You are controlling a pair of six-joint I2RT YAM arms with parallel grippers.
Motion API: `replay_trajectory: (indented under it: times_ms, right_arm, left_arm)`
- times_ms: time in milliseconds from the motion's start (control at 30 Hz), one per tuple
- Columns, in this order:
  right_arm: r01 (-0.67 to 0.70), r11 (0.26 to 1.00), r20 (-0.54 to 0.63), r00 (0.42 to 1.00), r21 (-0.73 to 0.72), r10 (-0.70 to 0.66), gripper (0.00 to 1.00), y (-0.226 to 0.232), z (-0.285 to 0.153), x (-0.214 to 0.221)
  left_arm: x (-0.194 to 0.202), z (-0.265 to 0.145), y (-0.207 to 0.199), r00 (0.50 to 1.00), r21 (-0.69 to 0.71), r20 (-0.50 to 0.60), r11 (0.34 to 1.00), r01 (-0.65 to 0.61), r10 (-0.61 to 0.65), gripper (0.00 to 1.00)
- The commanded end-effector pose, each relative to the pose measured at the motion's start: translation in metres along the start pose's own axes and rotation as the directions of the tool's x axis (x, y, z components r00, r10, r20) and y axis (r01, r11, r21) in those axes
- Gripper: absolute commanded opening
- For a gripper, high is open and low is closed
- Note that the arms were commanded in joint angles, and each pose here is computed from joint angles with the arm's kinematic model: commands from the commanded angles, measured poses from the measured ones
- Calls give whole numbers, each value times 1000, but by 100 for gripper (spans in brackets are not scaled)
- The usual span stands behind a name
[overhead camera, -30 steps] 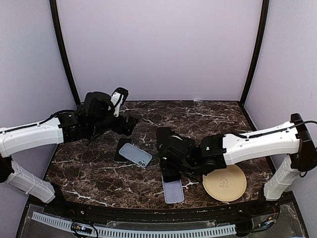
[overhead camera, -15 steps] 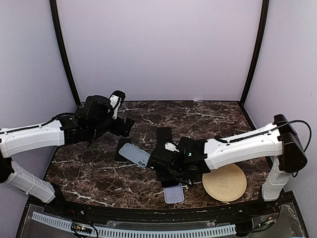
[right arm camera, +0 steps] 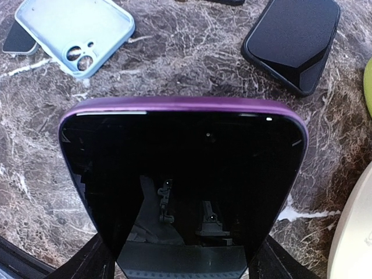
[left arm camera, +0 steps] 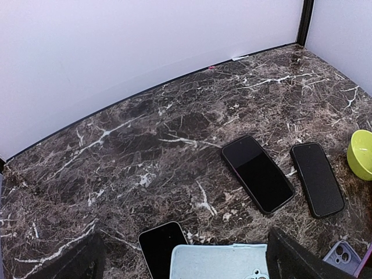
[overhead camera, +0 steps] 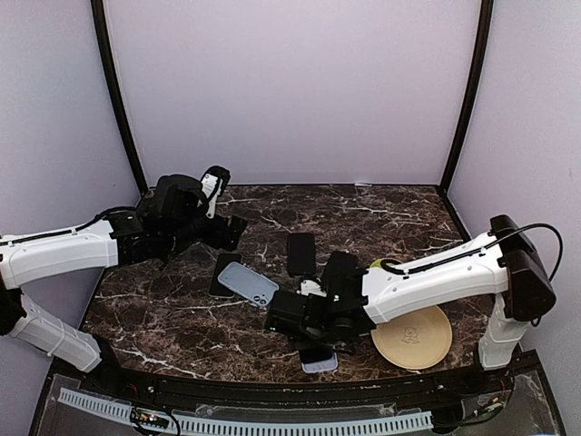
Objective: Put the phone into the phone case
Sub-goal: Install the phone into the phone case.
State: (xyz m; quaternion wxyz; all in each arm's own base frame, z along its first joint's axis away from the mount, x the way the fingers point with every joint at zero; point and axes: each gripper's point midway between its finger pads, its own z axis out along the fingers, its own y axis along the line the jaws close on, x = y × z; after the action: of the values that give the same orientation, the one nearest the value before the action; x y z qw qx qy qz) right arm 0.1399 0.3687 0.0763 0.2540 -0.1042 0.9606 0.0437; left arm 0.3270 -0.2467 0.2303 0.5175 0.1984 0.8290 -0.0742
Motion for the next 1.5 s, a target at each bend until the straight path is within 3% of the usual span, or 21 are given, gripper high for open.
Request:
replay_trajectory:
  times_ms: [0,700,1100,1467]
  right_arm:
    - [-11,999,-8,1000,37,11,0,-7,3,8]
    - [6,998,-159,987,56,3,0,-14,27,48]
    - [-6,996,-203,979,85,23,59,-27,42,51]
    - [8,992,-190,982,129,17,76,-34,43,46]
  left_arm:
    - [-1,0,0,1000,4,15,1000,9,-9,99]
    - [9,8,-2,1000,-2,-14,1000,-8,8,99]
    - [11,10,-2,1000,-8,-21,1000,-17,17,99]
    - [11,11,-3,1000,-1,-20,1000,-22,22,99]
